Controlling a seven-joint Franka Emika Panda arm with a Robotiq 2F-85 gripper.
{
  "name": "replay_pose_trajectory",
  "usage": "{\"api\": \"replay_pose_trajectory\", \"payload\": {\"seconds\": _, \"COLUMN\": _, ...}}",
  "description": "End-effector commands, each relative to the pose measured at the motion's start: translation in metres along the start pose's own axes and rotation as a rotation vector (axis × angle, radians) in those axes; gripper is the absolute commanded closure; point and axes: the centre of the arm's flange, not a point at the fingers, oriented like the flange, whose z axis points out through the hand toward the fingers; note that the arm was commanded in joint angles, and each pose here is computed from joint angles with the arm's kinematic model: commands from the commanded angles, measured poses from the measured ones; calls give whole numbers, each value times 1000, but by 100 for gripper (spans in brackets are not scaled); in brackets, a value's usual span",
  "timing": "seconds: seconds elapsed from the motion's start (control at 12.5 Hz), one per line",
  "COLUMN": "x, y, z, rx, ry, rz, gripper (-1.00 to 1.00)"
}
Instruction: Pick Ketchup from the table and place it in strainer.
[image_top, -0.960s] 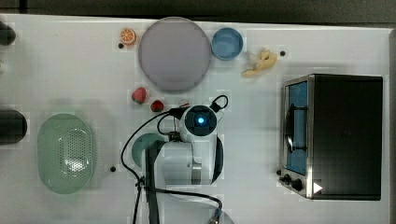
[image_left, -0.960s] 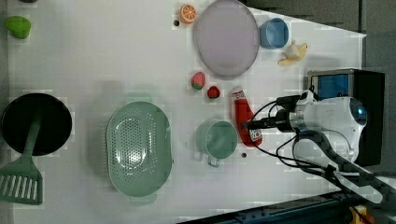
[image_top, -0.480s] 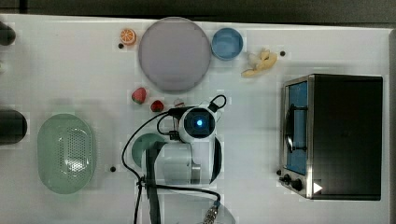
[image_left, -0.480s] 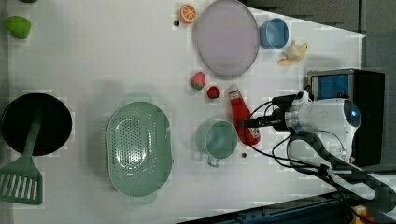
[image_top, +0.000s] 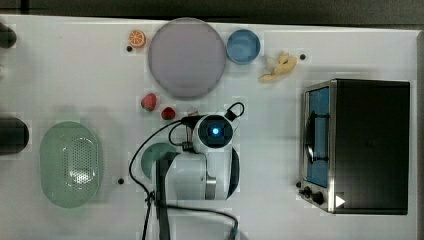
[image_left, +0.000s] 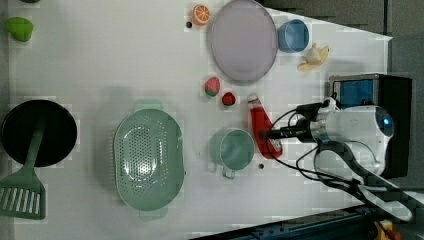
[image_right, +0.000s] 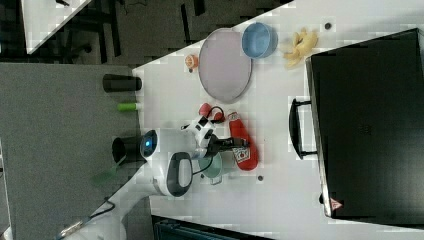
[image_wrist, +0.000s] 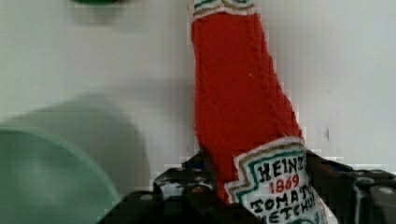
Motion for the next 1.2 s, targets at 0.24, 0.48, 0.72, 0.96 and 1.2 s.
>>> {"api": "replay_pose_trajectory", "payload": {"seconds": 0.24, "x": -14, "y": -17, "z": -144, "rx": -58, "ry": 90, "rz": -62, "gripper": -24}}
{"api": "replay_pose_trajectory", "payload": {"seconds": 0.48, "x": -33, "y": -50, "z": -202, "rx": -88, "ry": 119, "rz": -72, "gripper": -24}}
{"api": "replay_pose_trajectory", "payload": {"seconds": 0.72, "x": -43, "y": -106, "z": -229, "rx": -113, "ry": 146, "rz": -74, "gripper": -24}}
{"api": "replay_pose_trajectory", "payload": {"seconds": 0.96, "x": -46, "y": -174, "z": -222, "rx": -97, "ry": 154, "rz": 0, "gripper": -24}}
{"api": "replay_pose_trajectory", "payload": {"seconds": 1.2, "x": -50, "y": -240, "z": -199, "rx": -44, "ry": 144, "rz": 91, "gripper": -24}}
